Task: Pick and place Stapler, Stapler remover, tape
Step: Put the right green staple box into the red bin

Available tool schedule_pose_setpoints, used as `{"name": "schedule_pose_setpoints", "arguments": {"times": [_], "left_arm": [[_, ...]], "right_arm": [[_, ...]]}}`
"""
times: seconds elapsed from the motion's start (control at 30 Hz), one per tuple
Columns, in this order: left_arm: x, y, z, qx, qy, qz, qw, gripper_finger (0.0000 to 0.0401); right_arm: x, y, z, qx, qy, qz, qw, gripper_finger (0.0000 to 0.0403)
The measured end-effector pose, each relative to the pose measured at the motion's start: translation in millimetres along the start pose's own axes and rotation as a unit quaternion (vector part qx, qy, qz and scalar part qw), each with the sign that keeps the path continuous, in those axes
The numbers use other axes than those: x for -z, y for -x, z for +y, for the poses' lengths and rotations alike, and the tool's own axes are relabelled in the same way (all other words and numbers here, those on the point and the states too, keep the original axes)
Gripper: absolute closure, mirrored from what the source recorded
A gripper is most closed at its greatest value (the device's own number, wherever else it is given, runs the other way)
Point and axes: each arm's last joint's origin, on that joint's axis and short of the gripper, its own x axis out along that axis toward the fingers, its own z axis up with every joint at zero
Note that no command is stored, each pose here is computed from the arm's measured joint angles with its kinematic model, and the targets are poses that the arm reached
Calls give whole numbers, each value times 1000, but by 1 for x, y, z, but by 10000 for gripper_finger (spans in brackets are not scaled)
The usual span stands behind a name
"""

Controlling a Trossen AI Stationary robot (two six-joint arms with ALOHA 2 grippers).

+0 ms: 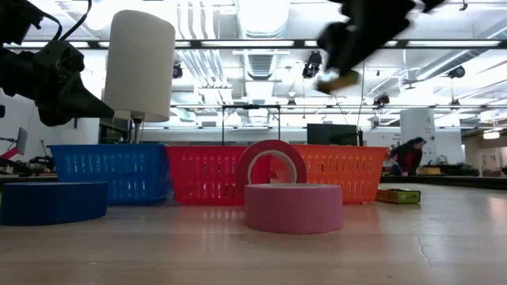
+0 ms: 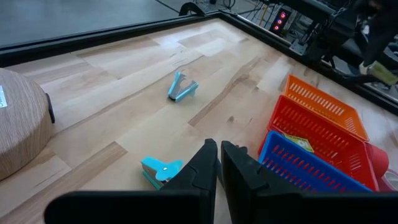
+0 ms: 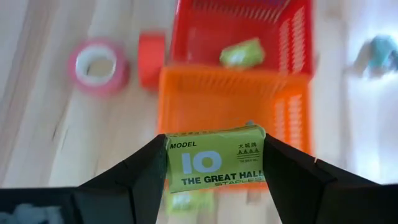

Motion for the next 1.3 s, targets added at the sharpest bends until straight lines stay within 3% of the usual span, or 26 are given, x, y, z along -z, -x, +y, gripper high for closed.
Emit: {"name": "schedule_pose_setpoints", "arguments": {"times": [0.27, 0.53, 0.9, 1.3], "left_arm": [[0, 0, 0, 0, 0, 0, 1000, 375], [0, 0, 0, 0, 0, 0, 1000, 375], [0, 0, 0, 0, 0, 0, 1000, 375], [0, 0, 0, 0, 0, 0, 1000, 375]], "right_arm": [[-49, -31, -19, 17, 54, -21, 998, 167], [-75, -84, -38, 30, 73, 10, 997, 168], [-68, -138, -37, -15, 141, 117, 983, 171], [-68, -142, -36, -19, 177, 115, 977, 149]]}}
